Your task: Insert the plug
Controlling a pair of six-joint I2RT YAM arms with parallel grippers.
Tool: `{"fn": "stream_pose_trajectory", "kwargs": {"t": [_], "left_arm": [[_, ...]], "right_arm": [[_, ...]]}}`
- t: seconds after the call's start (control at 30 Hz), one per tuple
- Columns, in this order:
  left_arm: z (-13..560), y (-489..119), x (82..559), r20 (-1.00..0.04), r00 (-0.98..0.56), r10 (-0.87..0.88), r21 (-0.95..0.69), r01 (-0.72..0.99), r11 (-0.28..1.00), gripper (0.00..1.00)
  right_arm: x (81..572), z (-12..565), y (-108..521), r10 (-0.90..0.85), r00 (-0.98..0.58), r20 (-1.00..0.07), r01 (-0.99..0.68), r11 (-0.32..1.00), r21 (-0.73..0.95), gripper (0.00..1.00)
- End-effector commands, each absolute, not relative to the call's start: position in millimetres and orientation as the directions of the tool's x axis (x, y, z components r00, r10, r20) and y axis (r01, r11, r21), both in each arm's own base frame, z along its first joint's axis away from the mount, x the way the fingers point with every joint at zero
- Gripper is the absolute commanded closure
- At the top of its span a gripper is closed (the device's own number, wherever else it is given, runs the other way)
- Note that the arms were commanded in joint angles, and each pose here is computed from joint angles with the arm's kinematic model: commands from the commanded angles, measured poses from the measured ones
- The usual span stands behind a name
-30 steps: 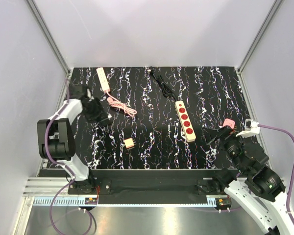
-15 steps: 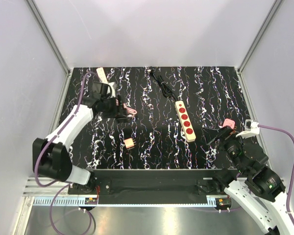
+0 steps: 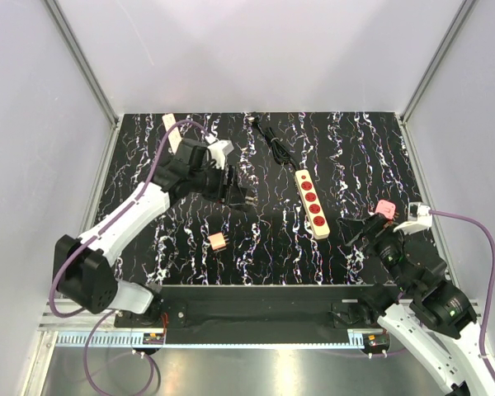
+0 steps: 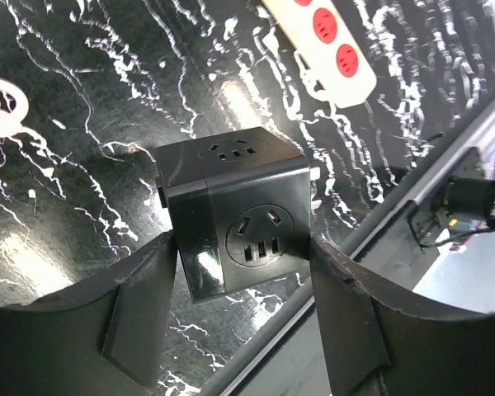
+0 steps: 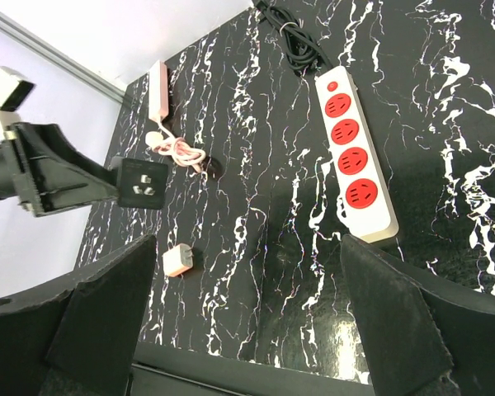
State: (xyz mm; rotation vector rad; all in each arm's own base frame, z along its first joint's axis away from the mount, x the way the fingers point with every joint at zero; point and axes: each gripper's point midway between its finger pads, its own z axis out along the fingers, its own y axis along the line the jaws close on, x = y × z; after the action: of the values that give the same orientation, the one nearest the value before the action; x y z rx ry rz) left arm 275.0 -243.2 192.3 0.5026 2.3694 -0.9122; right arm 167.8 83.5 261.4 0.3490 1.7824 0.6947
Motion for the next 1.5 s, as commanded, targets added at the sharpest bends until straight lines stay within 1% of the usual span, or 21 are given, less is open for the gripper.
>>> {"fn": "stream_pose_trajectory", "kwargs": {"t": [0.0,0.07,0.13,0.2,0.3,0.4,0.47,0.5,0.53,0.6,0.63,0.67,0.77,0.93,0.97,1.0,1.07,1.13,1.27,1.3,1.47], "left_arm": [[190.2,-240.1,304.3,-0.641,-0.764,0.073,-0.435,0.440,0.786,1.00],[165.2,-238.5,307.3,-0.532,-0.845,-0.051,-0.490,0.257,0.833,1.00],[150.9,-251.7,302.1,-0.430,-0.889,-0.156,-0.550,0.120,0.827,1.00],[128.8,-265.0,295.0,-0.347,-0.911,-0.221,-0.553,0.008,0.833,1.00],[104.8,-266.4,297.0,-0.327,-0.895,-0.304,-0.501,-0.109,0.859,1.00],[90.6,-271.5,293.3,-0.254,-0.868,-0.427,-0.500,-0.260,0.826,1.00],[87.1,-273.6,293.7,-0.240,-0.854,-0.463,-0.497,-0.301,0.814,1.00],[86.9,-277.9,292.6,-0.227,-0.848,-0.479,-0.502,-0.320,0.804,0.91],[85.8,-281.4,293.1,-0.220,-0.846,-0.486,-0.502,-0.328,0.800,0.73],[89.3,-290.6,291.2,-0.214,-0.856,-0.471,-0.513,-0.312,0.799,0.31],[94.8,-296.8,293.6,-0.223,-0.862,-0.455,-0.525,-0.287,0.801,0.12],[98.1,-298.5,294.0,-0.234,-0.867,-0.440,-0.527,-0.267,0.807,0.03],[113.0,-299.4,294.1,-0.269,-0.876,-0.400,-0.538,-0.208,0.817,0.01],[159.8,-278.7,304.2,-0.359,-0.879,-0.315,-0.573,-0.059,0.818,0.01],[165.6,-267.1,309.8,-0.391,-0.871,-0.296,-0.564,-0.028,0.825,0.01],[174.3,-239.4,322.6,-0.404,-0.848,-0.342,-0.568,-0.061,0.821,0.01],[182.0,-199.1,338.7,-0.390,-0.834,-0.391,-0.604,-0.089,0.792,0.01],[191.3,-179.0,339.7,-0.391,-0.831,-0.396,-0.637,-0.066,0.768,0.01],[193.7,-137.8,344.2,-0.467,-0.785,-0.407,-0.582,-0.074,0.810,0.01],[188.3,-135.0,342.7,-0.466,-0.790,-0.400,-0.570,-0.079,0.818,0.01],[165.6,-131.7,333.2,-0.431,-0.825,-0.364,-0.554,-0.077,0.829,0.01]], "right_arm": [[165.4,266.4,80.7,0.571,-0.309,-0.760,-0.107,0.773,0.625,0.00],[167.1,261.7,82.7,0.571,-0.323,-0.755,-0.095,0.774,0.626,0.00],[170.6,256.9,85.2,0.561,-0.341,-0.754,-0.080,0.782,0.618,0.00],[174.0,253.1,89.5,0.552,-0.366,-0.749,-0.066,0.788,0.612,0.00],[176.9,249.4,94.5,0.543,-0.393,-0.742,-0.055,0.791,0.609,0.00],[179.0,245.1,101.9,0.534,-0.427,-0.730,-0.054,0.790,0.610,0.00],[179.1,243.2,105.0,0.536,-0.438,-0.721,-0.056,0.785,0.617,0.01],[180.3,242.1,106.3,0.538,-0.440,-0.719,-0.055,0.783,0.619,0.01],[180.8,241.9,106.7,0.539,-0.440,-0.718,-0.055,0.782,0.621,0.01],[182.5,240.4,108.4,0.540,-0.445,-0.715,-0.050,0.782,0.622,0.01],[183.3,239.2,108.6,0.538,-0.448,-0.714,-0.046,0.784,0.619,0.02],[184.0,238.5,109.2,0.538,-0.452,-0.712,-0.041,0.785,0.619,0.02],[189.3,228.8,114.3,0.518,-0.488,-0.703,-0.015,0.800,0.600,0.05],[205.5,198.8,154.1,0.364,-0.668,-0.648,-0.044,0.851,0.523,0.09],[209.9,195.1,161.6,0.344,-0.688,-0.639,-0.054,0.854,0.518,0.11],[219.5,184.5,174.1,0.314,-0.719,-0.620,-0.062,0.860,0.507,0.11],[238.4,177.0,189.7,0.270,-0.736,-0.621,-0.084,0.874,0.479,0.12],[246.9,176.3,207.7,0.211,-0.743,-0.635,-0.145,0.875,0.461,0.12],[268.6,174.9,263.5,0.050,-0.732,-0.679,-0.309,0.864,0.397,0.11],[266.6,171.7,274.9,-0.024,-0.720,-0.694,-0.371,0.858,0.355,0.10],[277.0,144.0,316.1,-0.214,-0.696,-0.685,-0.494,0.835,0.241,0.09]]}}
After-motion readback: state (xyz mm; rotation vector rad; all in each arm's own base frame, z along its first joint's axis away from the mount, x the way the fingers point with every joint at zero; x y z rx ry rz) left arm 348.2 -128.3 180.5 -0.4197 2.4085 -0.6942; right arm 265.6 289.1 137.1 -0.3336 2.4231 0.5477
